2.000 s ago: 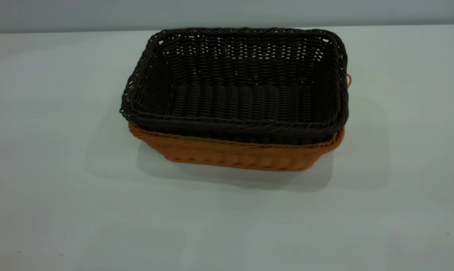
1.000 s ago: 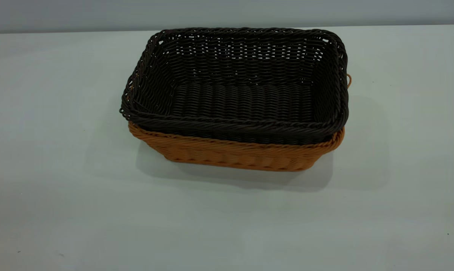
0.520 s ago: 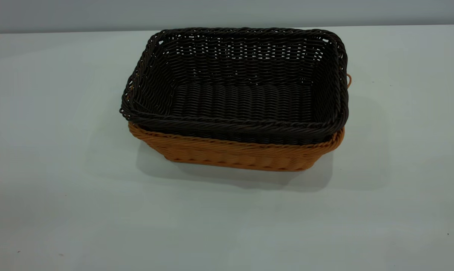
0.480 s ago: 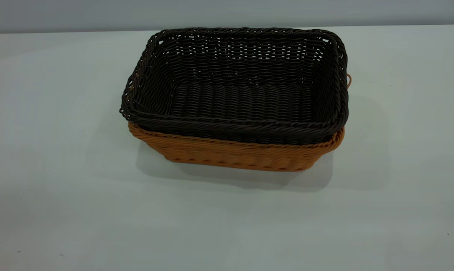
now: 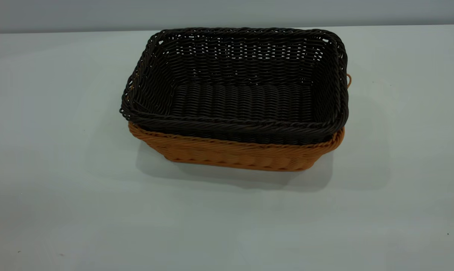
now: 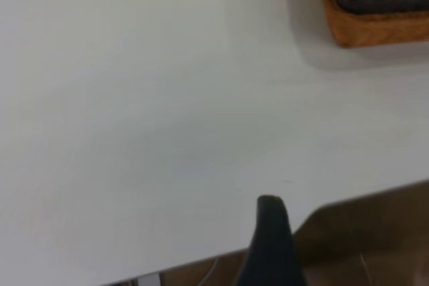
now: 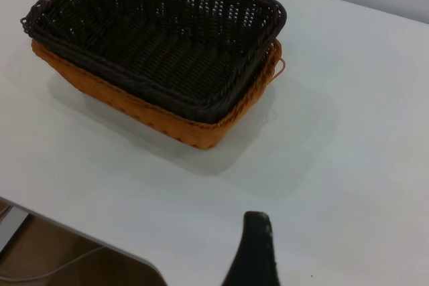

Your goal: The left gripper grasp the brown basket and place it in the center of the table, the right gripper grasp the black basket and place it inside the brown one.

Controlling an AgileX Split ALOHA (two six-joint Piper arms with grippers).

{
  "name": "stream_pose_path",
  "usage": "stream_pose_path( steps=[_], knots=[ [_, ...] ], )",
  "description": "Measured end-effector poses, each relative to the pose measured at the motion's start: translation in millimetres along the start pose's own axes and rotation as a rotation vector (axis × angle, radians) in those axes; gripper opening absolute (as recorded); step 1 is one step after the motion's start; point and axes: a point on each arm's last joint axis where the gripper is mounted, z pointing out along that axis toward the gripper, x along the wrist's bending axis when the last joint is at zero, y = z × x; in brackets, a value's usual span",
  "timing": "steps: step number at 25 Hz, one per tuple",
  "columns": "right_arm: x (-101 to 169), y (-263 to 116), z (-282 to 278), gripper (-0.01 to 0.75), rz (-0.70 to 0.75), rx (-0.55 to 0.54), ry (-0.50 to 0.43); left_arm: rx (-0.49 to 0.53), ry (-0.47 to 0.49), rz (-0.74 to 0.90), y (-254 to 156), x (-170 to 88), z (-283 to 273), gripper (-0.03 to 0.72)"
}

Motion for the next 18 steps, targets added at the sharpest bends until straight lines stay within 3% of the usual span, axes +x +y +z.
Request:
stream_pose_path(
  steps=[9,18],
  knots=[
    [0.0,0.0,0.0,0.553,0.000,0.000,0.000,-0.055,0.122,-0.102,-6.2,2.7,-6.1,0.527],
    [0.0,0.1,0.0,0.553,0.000,-0.001,0.000,-0.062,0.134,-0.132,-7.0,3.6,-6.8,0.527]
  ],
)
